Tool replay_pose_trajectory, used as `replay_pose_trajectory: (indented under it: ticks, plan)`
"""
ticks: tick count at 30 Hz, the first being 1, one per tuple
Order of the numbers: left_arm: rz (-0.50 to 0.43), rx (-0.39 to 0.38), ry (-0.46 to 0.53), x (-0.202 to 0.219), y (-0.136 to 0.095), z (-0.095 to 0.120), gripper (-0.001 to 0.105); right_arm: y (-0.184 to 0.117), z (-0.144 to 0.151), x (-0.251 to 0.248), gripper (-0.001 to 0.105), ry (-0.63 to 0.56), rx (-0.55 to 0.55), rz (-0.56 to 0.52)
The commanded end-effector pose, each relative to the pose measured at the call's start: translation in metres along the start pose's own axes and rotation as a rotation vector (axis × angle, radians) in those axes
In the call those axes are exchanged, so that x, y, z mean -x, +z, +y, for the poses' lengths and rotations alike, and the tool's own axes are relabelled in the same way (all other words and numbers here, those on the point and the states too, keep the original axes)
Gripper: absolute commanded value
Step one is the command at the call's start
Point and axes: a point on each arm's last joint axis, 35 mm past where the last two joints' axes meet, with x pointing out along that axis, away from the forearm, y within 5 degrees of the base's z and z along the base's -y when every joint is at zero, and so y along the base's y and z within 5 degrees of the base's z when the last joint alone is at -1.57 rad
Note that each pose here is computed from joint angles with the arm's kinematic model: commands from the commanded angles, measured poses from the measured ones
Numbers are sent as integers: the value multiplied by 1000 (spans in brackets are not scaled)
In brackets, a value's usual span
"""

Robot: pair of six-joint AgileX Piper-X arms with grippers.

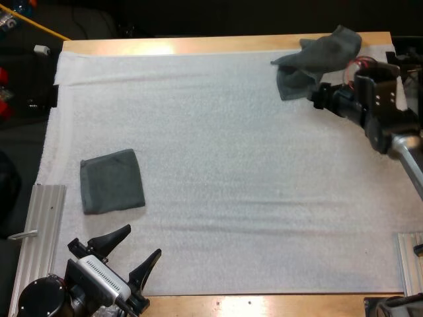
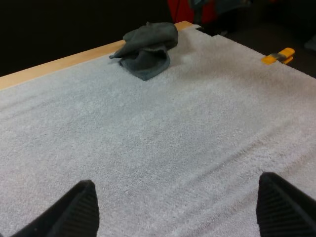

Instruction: Pick towel from pile, fold and stack

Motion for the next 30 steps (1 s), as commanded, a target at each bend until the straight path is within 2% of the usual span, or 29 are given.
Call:
replay_pose_trajectory:
  ticks: [1,10,15,27,29,30]
  plan:
    - [-9,3,-12,1,2,-1,65,8,-1,-6,68,-32,0,-25]
    - [-2,5,-37,1,1,-2,65,9,-7,-85,68,-111,-60,1]
    - [-1,5,-41,1,1,-2,65,3,-13,-129,68,-156,-57,30]
    - [6,7,-108,1,1,-4,65,-12,-41,-187,68,-207,-81,-1]
    - [6,7,-108,1,1,-4,65,-13,-41,-190,63,-205,-82,-12]
    - [6,7,-108,1,1,-4,65,-14,-41,-192,52,-199,-82,-7]
